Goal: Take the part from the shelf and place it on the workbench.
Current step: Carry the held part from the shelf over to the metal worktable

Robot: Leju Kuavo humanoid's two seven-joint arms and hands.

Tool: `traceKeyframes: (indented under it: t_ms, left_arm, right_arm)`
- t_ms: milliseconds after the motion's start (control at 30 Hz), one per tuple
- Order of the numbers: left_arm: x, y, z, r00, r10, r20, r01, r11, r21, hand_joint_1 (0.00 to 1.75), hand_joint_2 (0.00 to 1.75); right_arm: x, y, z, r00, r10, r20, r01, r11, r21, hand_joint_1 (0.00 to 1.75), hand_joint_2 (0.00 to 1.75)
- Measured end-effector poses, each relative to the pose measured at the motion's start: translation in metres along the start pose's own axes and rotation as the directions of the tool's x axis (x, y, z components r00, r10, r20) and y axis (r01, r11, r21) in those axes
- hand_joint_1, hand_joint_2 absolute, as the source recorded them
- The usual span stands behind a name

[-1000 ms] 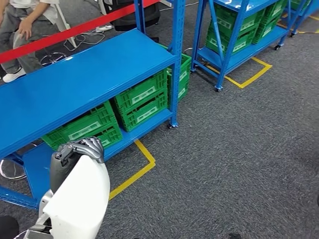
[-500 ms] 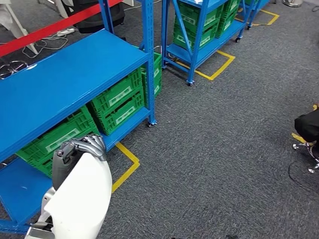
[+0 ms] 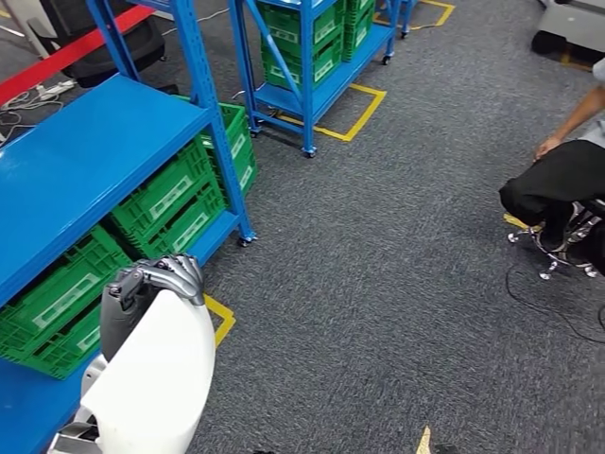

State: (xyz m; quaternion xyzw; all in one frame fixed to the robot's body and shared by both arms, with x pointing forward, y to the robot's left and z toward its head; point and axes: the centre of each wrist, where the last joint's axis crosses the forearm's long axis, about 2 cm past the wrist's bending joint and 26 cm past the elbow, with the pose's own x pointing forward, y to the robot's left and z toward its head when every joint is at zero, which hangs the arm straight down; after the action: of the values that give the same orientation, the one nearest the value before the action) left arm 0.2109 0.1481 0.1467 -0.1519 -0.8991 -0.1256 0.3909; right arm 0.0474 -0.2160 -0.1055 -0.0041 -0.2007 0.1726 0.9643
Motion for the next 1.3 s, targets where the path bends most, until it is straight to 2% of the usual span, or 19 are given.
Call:
traceKeyframes:
  t_ms: [700,1300]
  left_arm:
    - [-0.001,-0.003,-0.005,0.999,0.053,0.003,-0.053,0.998,0.030,1.75,1.75]
    - [-0.005,0.014,-0.008,1.000,-0.007,0.016,0.006,0.998,0.062,1.75,1.75]
  right_arm:
    - [0.000,-0.003,-0.001,1.000,-0.009,0.001,0.009,1.000,-0.004,0.00,1.75]
    - [-0.003,-0.005,0.000,1.000,-0.007,-0.005,0.007,1.000,0.000,0.00,1.75]
